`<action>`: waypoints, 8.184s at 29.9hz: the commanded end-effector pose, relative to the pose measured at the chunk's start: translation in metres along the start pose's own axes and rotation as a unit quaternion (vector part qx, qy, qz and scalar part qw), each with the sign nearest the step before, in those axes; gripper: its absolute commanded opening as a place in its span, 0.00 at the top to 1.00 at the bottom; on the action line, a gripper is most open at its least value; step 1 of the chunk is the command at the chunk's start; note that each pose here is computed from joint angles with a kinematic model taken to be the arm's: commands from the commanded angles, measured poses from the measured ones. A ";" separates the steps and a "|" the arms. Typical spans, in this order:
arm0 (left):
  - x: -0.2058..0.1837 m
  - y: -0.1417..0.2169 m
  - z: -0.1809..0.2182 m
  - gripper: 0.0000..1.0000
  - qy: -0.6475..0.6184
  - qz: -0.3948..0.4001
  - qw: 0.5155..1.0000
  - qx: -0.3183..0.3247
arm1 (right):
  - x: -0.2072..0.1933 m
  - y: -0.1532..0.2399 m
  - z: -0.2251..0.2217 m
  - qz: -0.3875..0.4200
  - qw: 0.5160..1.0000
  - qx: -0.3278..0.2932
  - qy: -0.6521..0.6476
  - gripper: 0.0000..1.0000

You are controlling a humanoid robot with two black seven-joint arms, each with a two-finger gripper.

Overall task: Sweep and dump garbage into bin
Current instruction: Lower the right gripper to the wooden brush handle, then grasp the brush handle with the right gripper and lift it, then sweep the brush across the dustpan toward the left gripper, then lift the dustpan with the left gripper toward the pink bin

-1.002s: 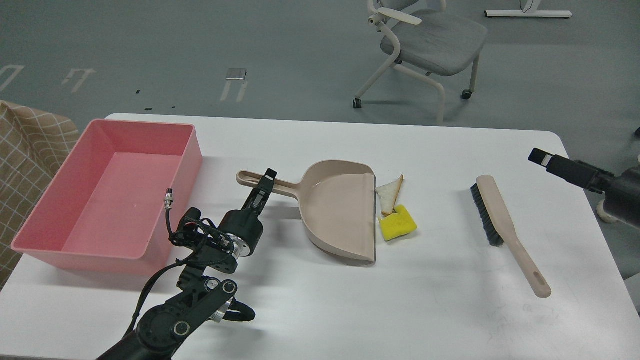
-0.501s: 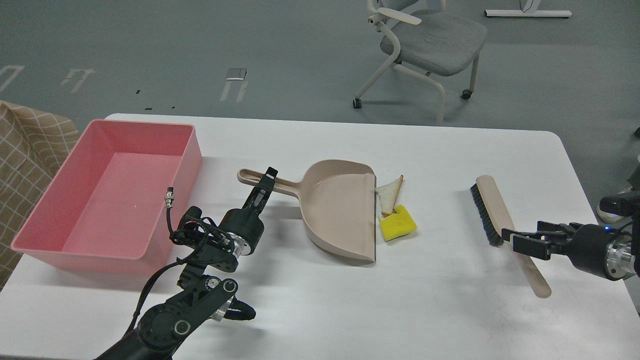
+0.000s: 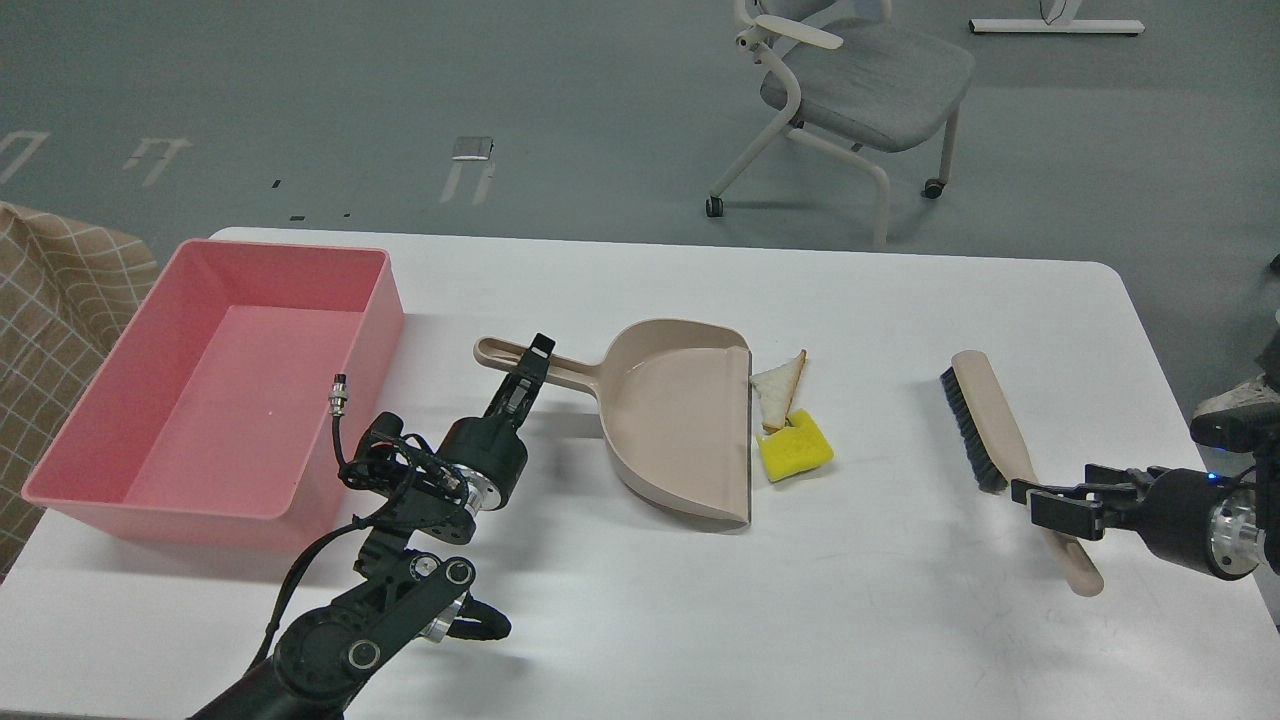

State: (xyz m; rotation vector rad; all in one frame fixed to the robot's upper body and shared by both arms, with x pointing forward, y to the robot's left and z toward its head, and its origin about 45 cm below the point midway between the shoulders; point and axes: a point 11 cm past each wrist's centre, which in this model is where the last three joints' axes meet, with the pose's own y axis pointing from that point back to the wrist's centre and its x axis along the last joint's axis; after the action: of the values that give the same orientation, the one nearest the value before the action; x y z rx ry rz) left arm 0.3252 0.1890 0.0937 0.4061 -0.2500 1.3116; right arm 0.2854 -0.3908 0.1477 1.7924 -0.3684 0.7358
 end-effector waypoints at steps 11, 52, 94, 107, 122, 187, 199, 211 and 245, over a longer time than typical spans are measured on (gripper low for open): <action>0.000 0.000 0.001 0.85 0.000 0.000 1.000 -0.006 | 0.008 -0.002 -0.021 0.011 1.000 0.026 0.013 0.03; -0.003 -0.001 0.005 0.85 0.006 0.000 1.000 -0.009 | -0.009 -0.003 -0.017 -0.006 1.000 0.003 0.008 0.35; -0.003 -0.001 0.006 0.84 0.007 0.003 1.000 -0.011 | -0.009 -0.007 -0.032 -0.009 0.999 0.027 0.015 0.89; -0.003 -0.001 0.007 0.84 0.007 0.004 1.000 -0.012 | -0.002 -0.024 -0.050 0.011 0.999 0.046 -0.002 0.89; -0.003 0.001 0.008 0.84 0.008 0.004 1.000 -0.013 | 0.020 -0.051 -0.081 0.044 0.997 0.070 -0.012 0.87; 0.001 -0.004 0.011 0.98 0.011 0.011 1.000 -0.016 | 0.098 -0.070 -0.155 0.153 0.972 0.159 -0.076 0.80; 0.001 -0.005 0.011 1.00 0.068 0.020 0.998 -0.004 | 0.066 -0.038 -0.093 0.146 0.977 0.110 -0.108 0.80; 0.011 -0.011 0.029 1.00 0.150 0.057 0.987 -0.014 | 0.048 -0.030 -0.085 0.146 0.975 0.104 -0.129 0.80; 0.187 0.029 0.050 1.00 0.103 0.113 0.986 -0.060 | 0.043 -0.030 -0.089 0.145 0.974 0.109 -0.134 0.79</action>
State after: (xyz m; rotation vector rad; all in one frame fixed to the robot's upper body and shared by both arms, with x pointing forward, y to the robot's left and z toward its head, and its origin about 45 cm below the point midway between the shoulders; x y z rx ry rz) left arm 0.3468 0.3252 0.2130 0.1217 -0.1848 1.5407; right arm 0.3087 -0.2951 0.1697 2.0722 -0.7667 0.7534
